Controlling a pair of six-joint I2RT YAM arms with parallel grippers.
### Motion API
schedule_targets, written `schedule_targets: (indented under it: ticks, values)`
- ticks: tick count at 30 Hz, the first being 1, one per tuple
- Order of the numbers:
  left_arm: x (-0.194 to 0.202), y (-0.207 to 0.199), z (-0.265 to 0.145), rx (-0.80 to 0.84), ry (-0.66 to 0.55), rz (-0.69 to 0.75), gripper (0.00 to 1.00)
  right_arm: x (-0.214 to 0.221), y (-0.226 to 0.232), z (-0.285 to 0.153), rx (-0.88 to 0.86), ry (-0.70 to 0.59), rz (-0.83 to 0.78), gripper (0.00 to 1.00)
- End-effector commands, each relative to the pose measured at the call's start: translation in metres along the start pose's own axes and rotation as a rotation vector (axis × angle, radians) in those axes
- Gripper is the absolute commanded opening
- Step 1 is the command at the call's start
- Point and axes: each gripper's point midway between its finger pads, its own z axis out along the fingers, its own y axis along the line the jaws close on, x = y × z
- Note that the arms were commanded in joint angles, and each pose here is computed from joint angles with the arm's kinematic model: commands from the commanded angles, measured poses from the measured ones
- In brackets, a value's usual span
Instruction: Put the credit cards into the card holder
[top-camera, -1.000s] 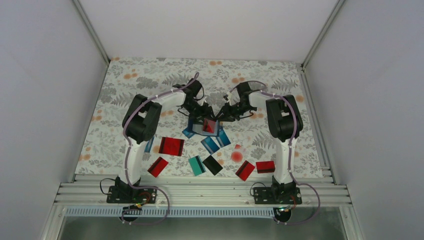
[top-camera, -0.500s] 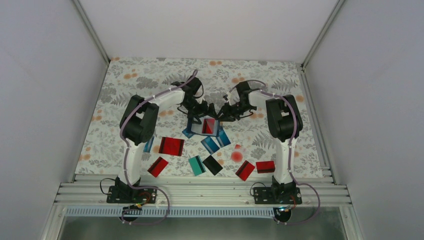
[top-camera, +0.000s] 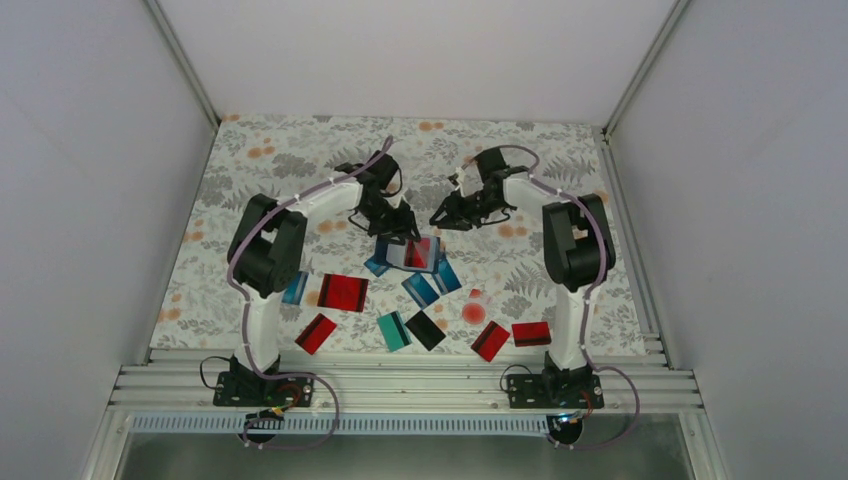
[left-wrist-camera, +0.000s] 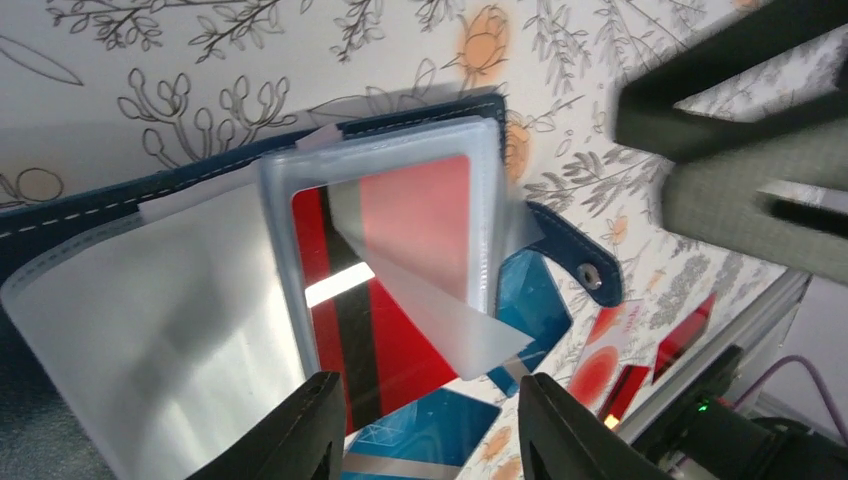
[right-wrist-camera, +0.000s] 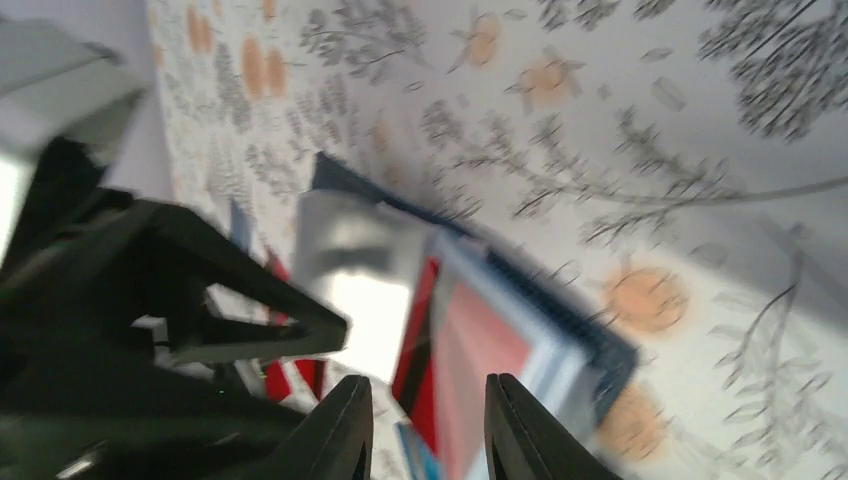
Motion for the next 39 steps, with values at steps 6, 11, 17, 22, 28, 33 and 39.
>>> schedule_targets:
  ticks: [6,11,17,22,28,33,39]
  values:
    - [0.007,0.02,0.012,-0.041,0.035,0.041,0.14,0.034,0.041,-0.002,-0.076,-0.007,0.087,0.3]
    - [0.011,0.033,0.024,-0.064,0.061,0.04,0.03,0.037,0.026,0.007,-0.042,0.008,0.119,0.29]
    - [0.013,0.04,0.034,-0.068,0.086,0.043,0.02,0.038,0.017,0.011,-0.016,0.012,0.135,0.29]
    - [0.013,0.045,0.041,-0.064,0.106,0.04,0.02,0.037,0.016,0.013,-0.011,0.015,0.14,0.29]
    - [0.016,0.056,0.049,-0.082,0.123,0.03,0.02,0.045,0.011,0.023,-0.001,0.045,0.143,0.32]
    - [0.017,0.061,0.052,-0.079,0.13,0.029,0.02,0.046,0.009,0.03,0.01,0.054,0.141,0.35]
    - [0.018,0.062,0.053,-0.077,0.136,0.033,0.02,0.047,0.006,0.038,0.025,0.066,0.145,0.38]
